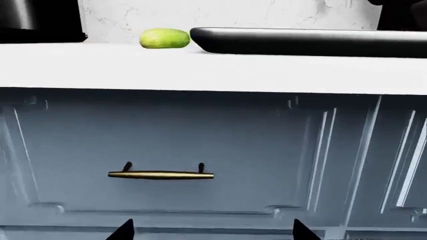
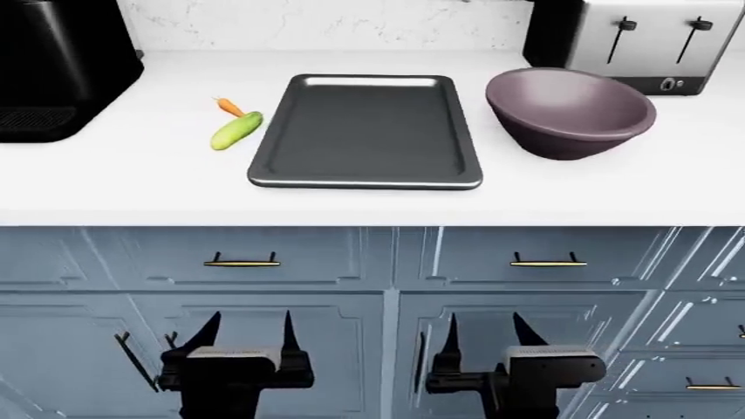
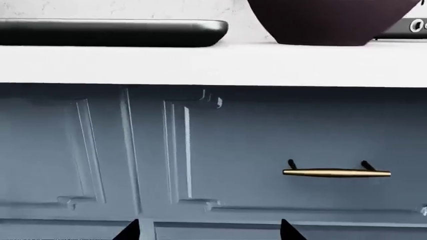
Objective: Place the two vegetables and bowl onto the tray for setting up a vegetable dip station.
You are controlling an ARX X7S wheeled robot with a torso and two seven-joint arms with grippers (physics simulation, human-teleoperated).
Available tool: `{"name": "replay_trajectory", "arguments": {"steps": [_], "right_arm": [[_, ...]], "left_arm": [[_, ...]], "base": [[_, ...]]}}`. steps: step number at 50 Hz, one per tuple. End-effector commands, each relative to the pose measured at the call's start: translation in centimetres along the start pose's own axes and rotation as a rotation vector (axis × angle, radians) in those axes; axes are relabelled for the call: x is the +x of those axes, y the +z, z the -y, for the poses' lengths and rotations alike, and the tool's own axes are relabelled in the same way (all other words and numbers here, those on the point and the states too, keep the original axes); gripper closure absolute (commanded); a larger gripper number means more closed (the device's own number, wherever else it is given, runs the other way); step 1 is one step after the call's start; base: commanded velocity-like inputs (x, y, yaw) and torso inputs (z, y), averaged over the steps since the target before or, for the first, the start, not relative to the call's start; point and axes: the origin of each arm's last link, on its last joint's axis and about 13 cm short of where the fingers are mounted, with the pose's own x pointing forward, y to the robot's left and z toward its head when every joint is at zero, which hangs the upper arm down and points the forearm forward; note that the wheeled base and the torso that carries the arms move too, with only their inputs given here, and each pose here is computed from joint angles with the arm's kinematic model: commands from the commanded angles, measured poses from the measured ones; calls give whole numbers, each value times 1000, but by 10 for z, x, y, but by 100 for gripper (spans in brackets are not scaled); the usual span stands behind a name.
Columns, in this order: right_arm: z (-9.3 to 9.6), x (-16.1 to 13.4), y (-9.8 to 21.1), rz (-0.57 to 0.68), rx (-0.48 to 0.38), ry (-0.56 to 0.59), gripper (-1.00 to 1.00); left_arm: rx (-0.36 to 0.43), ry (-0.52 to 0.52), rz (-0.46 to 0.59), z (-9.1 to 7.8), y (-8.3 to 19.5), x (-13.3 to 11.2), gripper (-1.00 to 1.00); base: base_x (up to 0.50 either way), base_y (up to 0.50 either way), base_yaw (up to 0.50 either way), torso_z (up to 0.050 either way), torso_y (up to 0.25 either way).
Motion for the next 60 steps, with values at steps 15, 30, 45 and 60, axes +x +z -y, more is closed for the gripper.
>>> {"name": "replay_trajectory", "arguments": {"steps": [15, 30, 45, 60], "right_arm": [[-1, -1, 0, 7, -17, 7, -100], [-1, -1, 1, 11, -11, 5, -100], [0, 0, 0, 10, -9, 5, -100], [5, -5, 45, 28, 74, -1, -100]], "left_arm": [[-19, -33, 42, -1, 2, -2, -100], [-24, -36, 47, -1, 3, -4, -100], [-21, -38, 49, -1, 2, -3, -100], [7, -41, 94, 2, 59, -6, -100]], "base": [[0, 0, 0, 15, 0], [0, 0, 0, 50, 0], [0, 0, 0, 50, 0], [0, 0, 0, 29, 0]]}}
